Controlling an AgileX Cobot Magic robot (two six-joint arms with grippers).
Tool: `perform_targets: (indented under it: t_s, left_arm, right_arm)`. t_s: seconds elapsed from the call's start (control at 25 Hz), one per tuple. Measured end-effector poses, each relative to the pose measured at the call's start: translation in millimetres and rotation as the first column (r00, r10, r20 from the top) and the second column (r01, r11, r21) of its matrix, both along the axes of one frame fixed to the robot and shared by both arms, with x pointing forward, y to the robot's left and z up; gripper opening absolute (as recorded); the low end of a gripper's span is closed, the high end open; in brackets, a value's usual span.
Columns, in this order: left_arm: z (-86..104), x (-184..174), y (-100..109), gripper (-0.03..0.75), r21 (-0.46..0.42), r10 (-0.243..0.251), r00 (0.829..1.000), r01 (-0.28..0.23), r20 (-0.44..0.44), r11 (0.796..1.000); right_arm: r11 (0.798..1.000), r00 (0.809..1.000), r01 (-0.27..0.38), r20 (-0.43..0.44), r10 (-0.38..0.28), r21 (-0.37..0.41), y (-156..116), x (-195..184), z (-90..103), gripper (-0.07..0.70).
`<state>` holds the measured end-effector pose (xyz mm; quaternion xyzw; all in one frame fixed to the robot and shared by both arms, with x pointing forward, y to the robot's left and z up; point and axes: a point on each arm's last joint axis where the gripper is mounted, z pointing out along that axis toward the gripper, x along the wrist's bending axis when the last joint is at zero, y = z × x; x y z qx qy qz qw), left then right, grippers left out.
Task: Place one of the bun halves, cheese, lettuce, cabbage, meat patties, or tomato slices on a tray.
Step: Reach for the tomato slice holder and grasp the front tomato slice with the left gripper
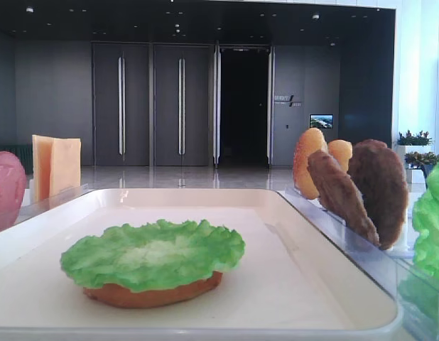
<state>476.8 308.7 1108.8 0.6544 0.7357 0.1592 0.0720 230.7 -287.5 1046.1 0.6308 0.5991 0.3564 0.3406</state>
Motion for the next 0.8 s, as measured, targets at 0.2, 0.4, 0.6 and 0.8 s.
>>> perform_targets:
  t_s: [0.2, 0.4, 0.6, 0.8]
  left_arm:
    - [-11.1, 22.3, -0.6, 0.614, -0.004, 0.019, 0.999, -0.019, -0.048, 1.000]
    - [-18.1, 28.7, -0.7, 0.614, -0.007, 0.038, 0.997, -0.038, -0.072, 0.999]
    - [-18.3, 28.9, -2.5, 0.614, -0.013, 0.056, 0.996, -0.057, -0.069, 0.998]
    - [-17.6, 28.5, -29.8, 0.614, 0.009, 0.010, 0.999, -0.010, -0.053, 1.000]
  right_arm:
    - [1.000, 1.000, 0.000, 0.000, 0.000, 0.000, 0.0, 0.0, 0.0, 0.514]
    - [1.000, 1.000, 0.000, 0.000, 0.000, 0.000, 0.0, 0.0, 0.0, 0.514]
    - [1.000, 1.000, 0.000, 0.000, 0.000, 0.000, 0.0, 0.0, 0.0, 0.514]
    - [1.000, 1.000, 0.000, 0.000, 0.000, 0.000, 0.0, 0.0, 0.0, 0.514]
